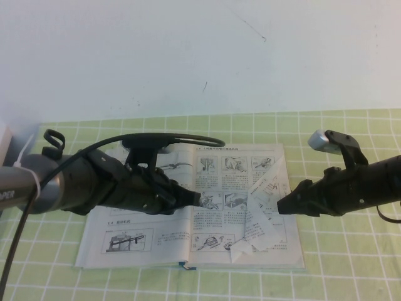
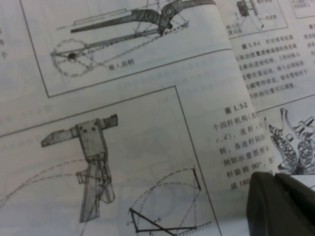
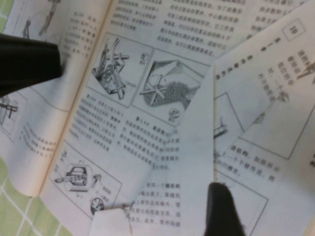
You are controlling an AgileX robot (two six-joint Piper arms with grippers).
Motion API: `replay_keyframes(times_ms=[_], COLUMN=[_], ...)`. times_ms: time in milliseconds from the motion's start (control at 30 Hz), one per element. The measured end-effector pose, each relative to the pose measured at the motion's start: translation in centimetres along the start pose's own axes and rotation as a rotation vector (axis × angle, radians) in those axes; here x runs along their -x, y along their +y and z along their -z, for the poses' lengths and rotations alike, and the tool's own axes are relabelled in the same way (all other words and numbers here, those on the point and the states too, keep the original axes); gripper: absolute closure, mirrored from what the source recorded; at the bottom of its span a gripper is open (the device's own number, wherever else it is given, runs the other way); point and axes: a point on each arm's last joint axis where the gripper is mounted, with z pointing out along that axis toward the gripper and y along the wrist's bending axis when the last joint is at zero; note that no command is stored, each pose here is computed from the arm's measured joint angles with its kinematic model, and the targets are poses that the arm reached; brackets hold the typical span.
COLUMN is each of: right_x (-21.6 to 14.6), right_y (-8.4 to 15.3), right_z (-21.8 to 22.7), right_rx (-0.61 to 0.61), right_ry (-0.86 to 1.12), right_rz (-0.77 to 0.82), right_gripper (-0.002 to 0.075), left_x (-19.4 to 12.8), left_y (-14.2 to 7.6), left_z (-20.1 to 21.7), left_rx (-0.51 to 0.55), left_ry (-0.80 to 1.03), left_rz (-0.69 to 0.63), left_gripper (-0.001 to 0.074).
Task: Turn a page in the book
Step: Open the closed book
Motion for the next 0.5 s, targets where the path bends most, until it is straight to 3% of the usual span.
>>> replay_keyframes(times_ms=[233, 500], right_x=[0.05, 0.05], right_y=[-0.11, -0.11], right_z=[0.00, 0.00], right_rx=[-0.013, -0.013], right_ry=[-0.005, -0.005], right_rz=[0.000, 0.000], right_gripper=[0.0335, 0.0335], left_x=[-0.05, 0.03], left_y=[0.01, 0.09], left_z=[-0.06, 0.27], left_rx=[-0.001, 0.021], left_ry=[0.003, 0.007], left_rz=[0.006, -0.083], left_gripper=[0.0738, 0.0738])
